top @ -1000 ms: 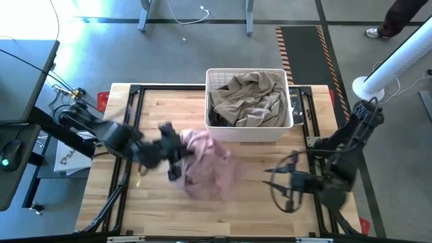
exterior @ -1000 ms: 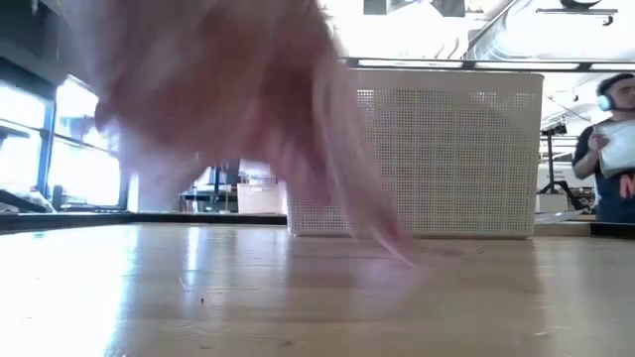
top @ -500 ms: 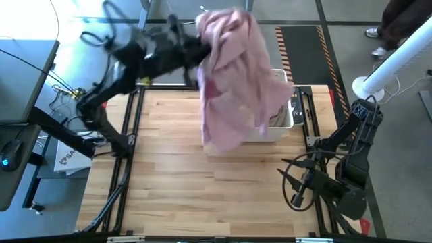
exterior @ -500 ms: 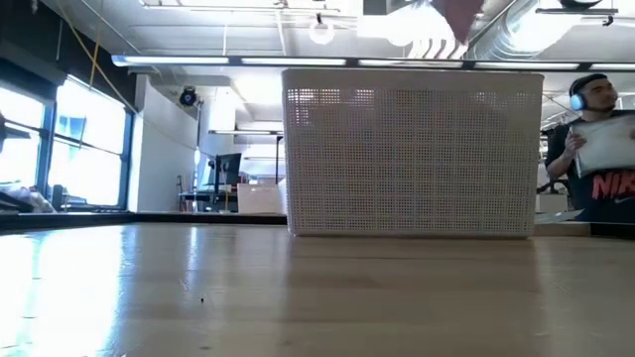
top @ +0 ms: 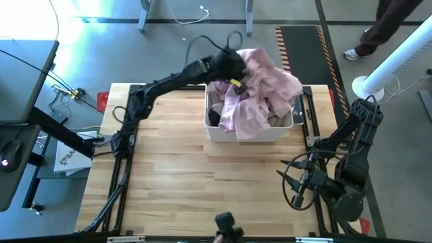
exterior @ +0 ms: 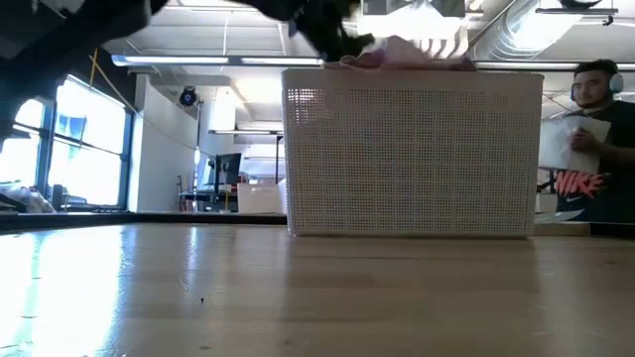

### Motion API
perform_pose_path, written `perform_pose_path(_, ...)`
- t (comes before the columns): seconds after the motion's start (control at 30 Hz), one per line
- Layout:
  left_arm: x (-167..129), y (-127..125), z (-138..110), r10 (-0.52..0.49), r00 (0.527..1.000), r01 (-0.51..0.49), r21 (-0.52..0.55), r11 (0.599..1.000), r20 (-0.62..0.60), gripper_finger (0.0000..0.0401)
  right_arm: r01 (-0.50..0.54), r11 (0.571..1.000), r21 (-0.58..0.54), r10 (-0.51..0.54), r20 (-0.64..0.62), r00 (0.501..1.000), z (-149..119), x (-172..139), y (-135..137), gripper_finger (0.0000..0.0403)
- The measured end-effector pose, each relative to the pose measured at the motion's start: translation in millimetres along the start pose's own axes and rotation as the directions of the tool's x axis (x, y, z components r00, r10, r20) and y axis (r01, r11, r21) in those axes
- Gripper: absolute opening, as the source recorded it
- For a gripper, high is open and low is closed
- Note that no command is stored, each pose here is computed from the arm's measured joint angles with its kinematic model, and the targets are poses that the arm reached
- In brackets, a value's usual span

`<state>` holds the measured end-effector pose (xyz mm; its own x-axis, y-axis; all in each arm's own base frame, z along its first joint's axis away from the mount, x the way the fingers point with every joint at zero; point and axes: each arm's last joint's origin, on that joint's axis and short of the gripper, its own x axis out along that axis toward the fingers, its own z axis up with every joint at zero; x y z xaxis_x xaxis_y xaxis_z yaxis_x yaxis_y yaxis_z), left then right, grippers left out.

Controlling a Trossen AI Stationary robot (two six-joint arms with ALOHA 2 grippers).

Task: Sort clothes
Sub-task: Put the pink shirt into the laundry bin

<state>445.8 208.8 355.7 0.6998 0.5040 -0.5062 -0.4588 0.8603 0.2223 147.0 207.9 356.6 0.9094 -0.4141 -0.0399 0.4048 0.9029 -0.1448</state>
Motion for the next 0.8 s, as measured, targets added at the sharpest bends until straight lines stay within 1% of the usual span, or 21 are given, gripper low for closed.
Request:
perform_pose_path(0.03, 10.5, -0.1, -12.0, 0.012, 0.997, -0.012, -0.007, 1.0, -0.081, 0.0029, -0.003, 1.0, 0.017, 0.003, -0.005, 1.0, -1.0, 1.4, -0.6, 0.0149)
perform_pose_path(0.07, 17.3, -1.5, -21.6, 0.002, 0.989, -0.004, -0.009, 1.0, -0.147, 0.0033, -0.017, 0.999, 0.037, 0.018, -0.016, 1.0, -1.3, 3.2, -1.7, 0.0149)
perform_pose_path(0.13, 20.4, -1.9, -33.3, -0.05, 0.969, 0.047, -0.016, 0.999, -0.24, 0.004, -0.048, 0.996, 0.077, 0.051, -0.042, 0.998, -0.1, 9.0, -6.1, 0.0149)
perform_pose_path(0.23, 11.5, -9.0, -39.0, -0.179, 0.931, 0.175, -0.041, 0.984, -0.317, 0.0051, -0.056, 0.986, 0.157, 0.069, -0.074, 0.995, 6.1, 23.8, -19.5, 0.0149)
perform_pose_path(0.33, -8.9, -22.9, -36.8, -0.288, 0.886, 0.286, -0.06, 0.956, -0.365, 0.0063, -0.042, 0.967, 0.252, 0.072, -0.11, 0.991, 14.2, 43.2, -44.4, 0.0149)
perform_pose_path(0.4, -31.1, -32.2, -29.3, -0.319, 0.873, 0.325, -0.05, 0.945, -0.369, 0.0072, -0.007, 0.957, 0.289, 0.046, -0.128, 0.991, 19.7, 57.1, -68.2, 0.0149)
perform_pose_path(0.47, -57.2, -41.5, -19.5, -0.337, 0.872, 0.351, -0.028, 0.936, -0.355, 0.0079, 0.061, 0.951, 0.302, -0.018, -0.143, 0.99, 23.7, 69.9, -95.0, 0.0149)
perform_pose_path(0.53, -84.2, -51.7, -8.7, -0.357, 0.878, 0.374, -0.008, 0.927, -0.319, 0.0084, 0.134, 0.942, 0.309, -0.087, -0.161, 0.983, 25.5, 82.8, -121.0, 0.0149)
perform_pose_path(0.63, -125.4, -68.6, 5.0, -0.398, 0.882, 0.418, 0.031, 0.908, -0.254, 0.0086, 0.205, 0.934, 0.292, -0.152, -0.196, 0.969, 24.7, 105.0, -155.2, 0.0149)
perform_pose_path(0.73, -168.7, -81.1, 15.5, -0.387, 0.904, 0.405, 0.077, 0.911, -0.184, 0.0085, 0.235, 0.926, 0.296, -0.165, -0.244, 0.956, 18.4, 132.0, -183.6, 0.0149)
perform_pose_path(0.8, -194.3, -86.4, 19.3, -0.346, 0.927, 0.363, 0.113, 0.925, -0.146, 0.0084, 0.231, 0.927, 0.295, -0.145, -0.285, 0.947, 9.9, 154.6, -199.5, 0.0149)
